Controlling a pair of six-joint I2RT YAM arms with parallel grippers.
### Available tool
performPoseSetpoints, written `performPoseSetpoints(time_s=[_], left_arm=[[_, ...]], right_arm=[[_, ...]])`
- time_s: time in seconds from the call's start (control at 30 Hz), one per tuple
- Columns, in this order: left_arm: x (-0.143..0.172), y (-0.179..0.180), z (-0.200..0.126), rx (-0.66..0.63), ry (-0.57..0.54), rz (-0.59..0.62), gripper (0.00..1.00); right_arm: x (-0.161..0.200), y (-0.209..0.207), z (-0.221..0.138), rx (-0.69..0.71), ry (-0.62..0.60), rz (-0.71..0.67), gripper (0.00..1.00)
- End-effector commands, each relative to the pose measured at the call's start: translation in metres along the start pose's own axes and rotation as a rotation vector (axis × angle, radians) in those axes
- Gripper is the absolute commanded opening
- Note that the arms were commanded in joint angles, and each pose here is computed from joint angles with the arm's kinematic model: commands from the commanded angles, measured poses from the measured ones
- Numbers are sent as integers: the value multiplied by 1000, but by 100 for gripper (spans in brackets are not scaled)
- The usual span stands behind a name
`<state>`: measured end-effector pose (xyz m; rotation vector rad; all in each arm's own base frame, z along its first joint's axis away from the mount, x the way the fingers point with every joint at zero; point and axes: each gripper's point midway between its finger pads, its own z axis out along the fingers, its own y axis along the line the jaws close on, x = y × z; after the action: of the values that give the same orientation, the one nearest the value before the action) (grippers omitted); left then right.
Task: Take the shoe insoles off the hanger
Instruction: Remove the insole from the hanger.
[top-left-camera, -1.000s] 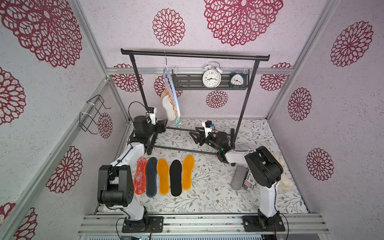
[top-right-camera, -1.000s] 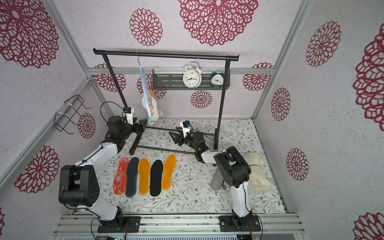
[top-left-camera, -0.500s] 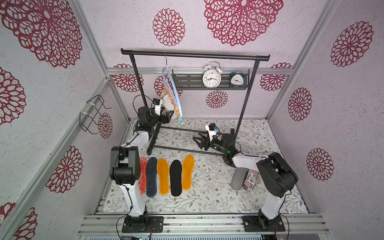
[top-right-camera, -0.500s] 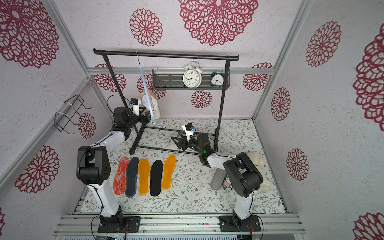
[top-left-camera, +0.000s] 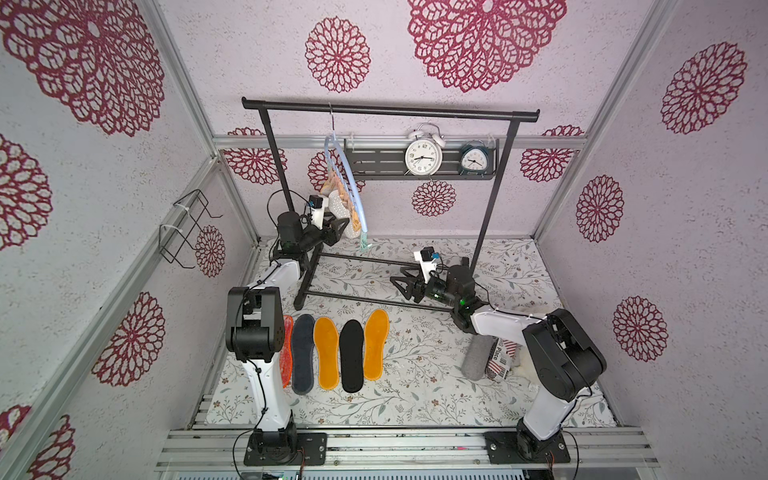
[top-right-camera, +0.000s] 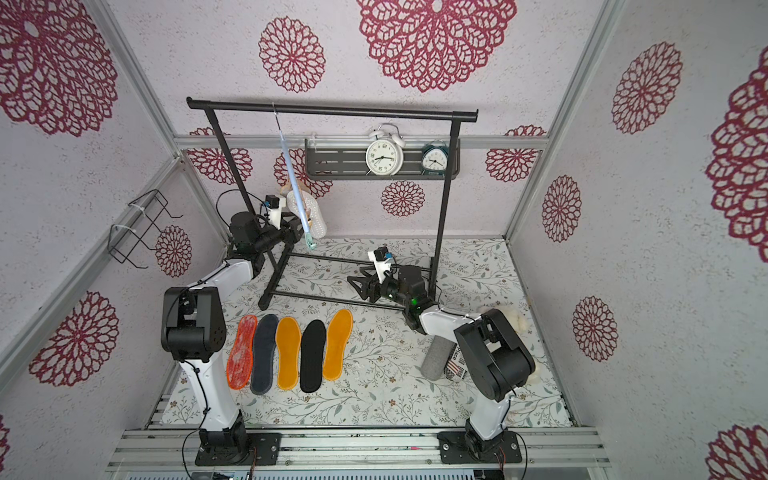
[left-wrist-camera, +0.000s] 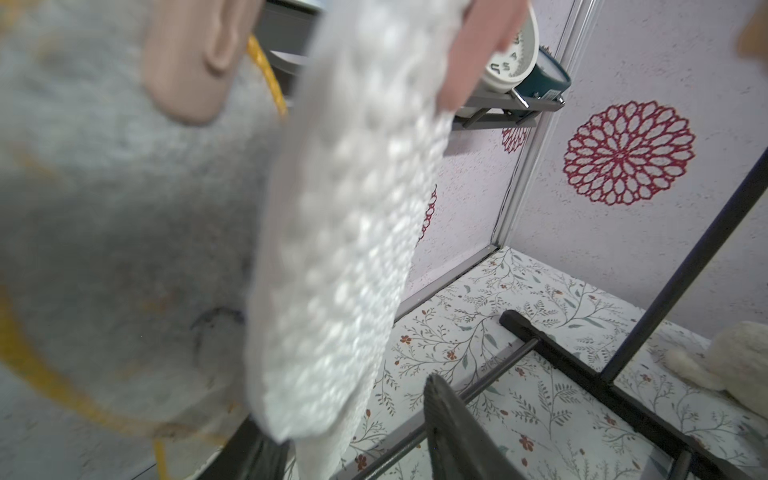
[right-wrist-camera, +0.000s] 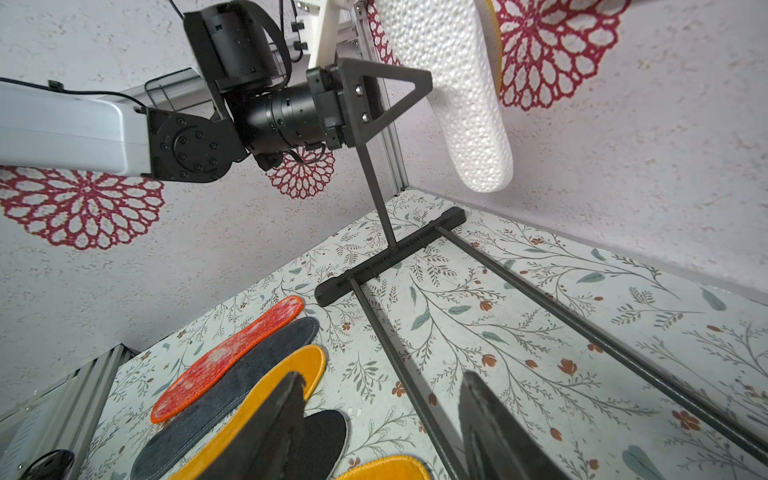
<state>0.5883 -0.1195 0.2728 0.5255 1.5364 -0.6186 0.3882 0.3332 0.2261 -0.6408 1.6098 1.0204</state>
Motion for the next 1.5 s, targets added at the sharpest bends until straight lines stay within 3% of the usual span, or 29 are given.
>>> performPoseSetpoints(time_s=[0.0,0.17,0.37,0.43,0.63,0.93,1.07,1.1,1.47], left_arm=[[-15,-9,3,57,-65,-7,51],[-25,-13,6,106,-98,-33,40],[-26,-24,7,141,-92,-55,5],[-26,-27,5,147,-89,-62,0],[-27,-46,-1,209,-70,-85,0],[-39,-94,-10,373,-47,-160,0],[-34,-114,-9,434,-20,-211,0],[-52,-125,-16,454,-40,-193,0],[-61,-151,-26,569,-13,-294,0]], right_arm=[[-23,8,-5,-29,-48,-36,62],[-25,10,-5,-34,-48,-36,61],[-25,10,-8,-29,-51,-39,61],[-26,11,-9,-28,-53,-40,61],[-41,10,-9,-22,-85,-48,61],[-115,20,-4,-83,-176,-92,61],[-147,22,7,-102,-177,-107,62],[-152,26,10,-133,-173,-126,62],[-200,14,40,-204,-147,-163,61]])
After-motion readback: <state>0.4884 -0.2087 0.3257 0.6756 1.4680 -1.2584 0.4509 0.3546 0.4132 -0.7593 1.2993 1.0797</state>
